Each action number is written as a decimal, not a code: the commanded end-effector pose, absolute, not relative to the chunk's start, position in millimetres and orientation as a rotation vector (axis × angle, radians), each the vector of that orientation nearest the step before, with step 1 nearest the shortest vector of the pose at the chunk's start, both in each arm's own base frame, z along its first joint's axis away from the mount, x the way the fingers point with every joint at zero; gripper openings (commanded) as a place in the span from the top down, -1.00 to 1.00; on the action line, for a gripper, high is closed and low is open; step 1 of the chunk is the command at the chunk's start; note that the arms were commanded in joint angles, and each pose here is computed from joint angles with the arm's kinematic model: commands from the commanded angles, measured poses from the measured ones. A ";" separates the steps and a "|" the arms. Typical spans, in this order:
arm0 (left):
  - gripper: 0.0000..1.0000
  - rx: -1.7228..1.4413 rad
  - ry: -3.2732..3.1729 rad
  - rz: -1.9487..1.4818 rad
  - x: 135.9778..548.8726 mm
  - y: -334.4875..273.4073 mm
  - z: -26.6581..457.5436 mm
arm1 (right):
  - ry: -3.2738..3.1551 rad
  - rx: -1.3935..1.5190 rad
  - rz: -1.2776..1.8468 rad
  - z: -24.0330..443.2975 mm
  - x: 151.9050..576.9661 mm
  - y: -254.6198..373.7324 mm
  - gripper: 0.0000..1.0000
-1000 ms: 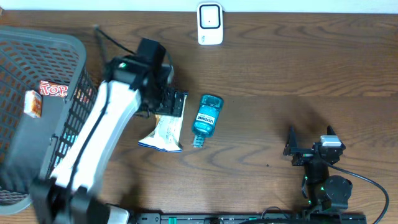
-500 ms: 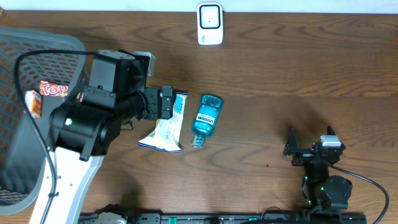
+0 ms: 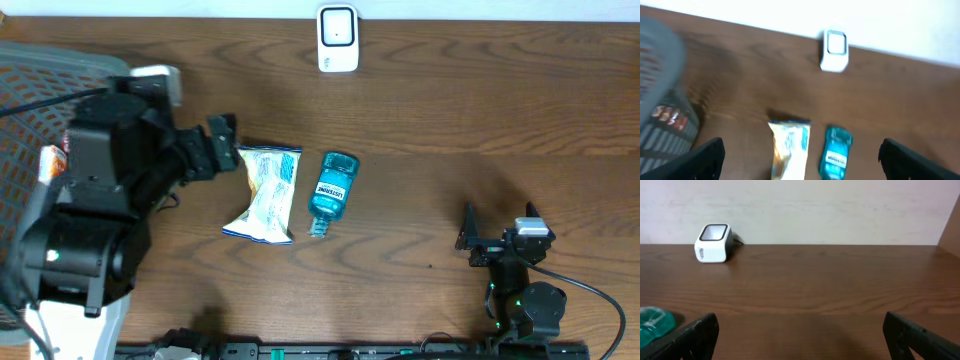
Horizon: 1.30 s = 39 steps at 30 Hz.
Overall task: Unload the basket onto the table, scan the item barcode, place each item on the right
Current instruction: 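Reach the left gripper into the basket toward the Zappy wipes pack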
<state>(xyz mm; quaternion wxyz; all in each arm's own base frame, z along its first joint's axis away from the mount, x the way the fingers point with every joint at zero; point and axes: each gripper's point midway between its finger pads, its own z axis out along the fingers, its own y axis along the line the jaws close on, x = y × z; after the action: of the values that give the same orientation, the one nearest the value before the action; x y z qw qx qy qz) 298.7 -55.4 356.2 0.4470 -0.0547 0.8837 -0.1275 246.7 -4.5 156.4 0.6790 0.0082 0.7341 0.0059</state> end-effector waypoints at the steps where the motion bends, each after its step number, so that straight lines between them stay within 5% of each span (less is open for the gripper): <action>1: -0.96 -0.425 2.107 -0.262 303.5 -13.0 367.7 | 1.650 0.035 0.018 155.6 246.5 -6.0 -0.99; 14: -0.96 -1.154 1.833 -0.071 279.8 132.4 359.9 | 1.650 0.035 0.018 155.6 246.5 -6.0 -0.98; 24: -0.96 -2.090 1.628 0.086 221.7 209.2 249.2 | 1.650 0.035 0.018 155.7 246.5 -6.0 -0.99; 39: -0.96 -2.678 1.784 0.113 190.0 190.5 139.0 | 1.650 0.035 0.018 155.6 246.5 -6.0 -0.99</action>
<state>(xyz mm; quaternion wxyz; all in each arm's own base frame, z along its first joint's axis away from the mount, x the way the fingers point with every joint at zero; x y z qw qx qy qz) 197.2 201.0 157.7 0.0056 -0.7867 0.6162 0.0355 246.7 -4.4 156.3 0.6789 0.0081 0.7342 0.0060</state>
